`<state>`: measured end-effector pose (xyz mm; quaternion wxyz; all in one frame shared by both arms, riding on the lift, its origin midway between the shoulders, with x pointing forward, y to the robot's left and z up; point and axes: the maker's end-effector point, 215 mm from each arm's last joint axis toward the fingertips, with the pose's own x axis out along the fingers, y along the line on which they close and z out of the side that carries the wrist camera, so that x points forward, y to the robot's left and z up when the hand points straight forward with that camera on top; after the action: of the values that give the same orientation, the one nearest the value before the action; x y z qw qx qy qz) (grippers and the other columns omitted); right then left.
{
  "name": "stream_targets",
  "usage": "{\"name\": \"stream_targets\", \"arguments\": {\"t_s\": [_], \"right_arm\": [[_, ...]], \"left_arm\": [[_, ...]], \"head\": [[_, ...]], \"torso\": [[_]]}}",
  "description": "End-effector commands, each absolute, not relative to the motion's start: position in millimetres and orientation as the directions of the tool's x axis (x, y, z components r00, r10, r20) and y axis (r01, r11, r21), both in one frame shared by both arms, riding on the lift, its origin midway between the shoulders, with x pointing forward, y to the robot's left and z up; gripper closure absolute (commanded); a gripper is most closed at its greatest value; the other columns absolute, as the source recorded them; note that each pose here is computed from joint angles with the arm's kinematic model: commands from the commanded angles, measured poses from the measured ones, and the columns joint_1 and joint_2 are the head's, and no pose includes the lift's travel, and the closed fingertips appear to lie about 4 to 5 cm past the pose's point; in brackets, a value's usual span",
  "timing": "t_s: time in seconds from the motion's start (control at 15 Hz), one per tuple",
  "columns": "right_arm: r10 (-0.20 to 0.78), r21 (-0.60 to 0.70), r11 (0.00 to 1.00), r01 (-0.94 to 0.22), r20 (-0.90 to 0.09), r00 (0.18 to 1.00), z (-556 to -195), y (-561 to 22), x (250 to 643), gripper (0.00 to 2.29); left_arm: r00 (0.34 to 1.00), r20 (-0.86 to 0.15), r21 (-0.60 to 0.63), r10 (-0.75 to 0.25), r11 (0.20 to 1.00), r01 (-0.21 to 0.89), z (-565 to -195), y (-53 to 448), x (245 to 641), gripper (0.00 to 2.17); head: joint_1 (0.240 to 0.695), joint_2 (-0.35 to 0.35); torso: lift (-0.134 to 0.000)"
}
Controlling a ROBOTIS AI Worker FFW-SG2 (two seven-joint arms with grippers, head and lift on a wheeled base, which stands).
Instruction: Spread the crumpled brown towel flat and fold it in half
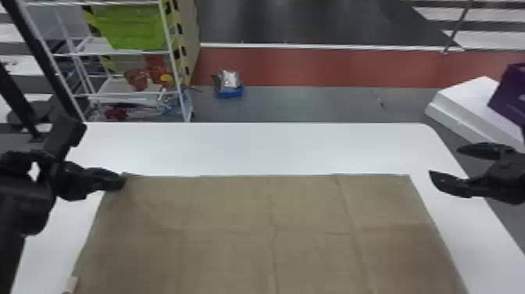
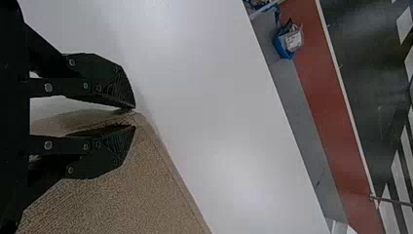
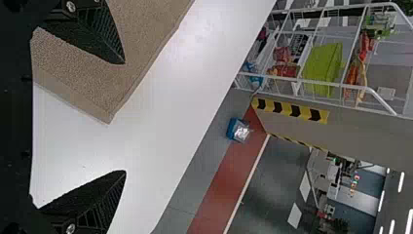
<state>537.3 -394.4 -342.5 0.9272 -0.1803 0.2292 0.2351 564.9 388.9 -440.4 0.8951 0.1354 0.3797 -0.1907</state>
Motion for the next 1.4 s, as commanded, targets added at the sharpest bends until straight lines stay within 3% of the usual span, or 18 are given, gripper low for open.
{"name": "stream_targets", "arguments": {"t_s": [0.0, 0.33, 0.53, 0.93, 1.33], "right_arm": [[0.335, -0.283, 0.784, -0.553, -0.557, 0.760, -349, -382, 549, 0.09], [0.245, -0.363, 0.653, -0.665, -0.730, 0.638, -387, -361, 585, 0.19], [0.210, -0.324, 0.596, -0.735, -0.821, 0.532, -413, -360, 595, 0.22], [0.196, -0.259, 0.633, -0.730, -0.858, 0.475, -420, -387, 602, 0.57], [0.233, -0.174, 0.674, -0.718, -0.873, 0.429, -433, -403, 594, 0.59]], "left_arm": [[0.630, -0.740, 0.098, -0.236, 0.889, 0.447, -444, 387, 562, 0.90], [0.629, -0.740, 0.094, -0.238, 0.890, 0.447, -446, 381, 560, 0.89], [0.627, -0.744, 0.097, -0.232, 0.890, 0.445, -449, 383, 558, 0.89], [0.643, -0.736, 0.129, -0.213, 0.888, 0.442, -443, 388, 564, 0.89], [0.642, -0.738, 0.149, -0.205, 0.879, 0.453, -442, 386, 570, 0.90]], "head": [[0.695, -0.009], [0.695, 0.018], [0.695, 0.022], [0.695, 0.013], [0.695, -0.006]], "torso": [[-0.124], [-0.124], [-0.124], [-0.124], [-0.124]]}}
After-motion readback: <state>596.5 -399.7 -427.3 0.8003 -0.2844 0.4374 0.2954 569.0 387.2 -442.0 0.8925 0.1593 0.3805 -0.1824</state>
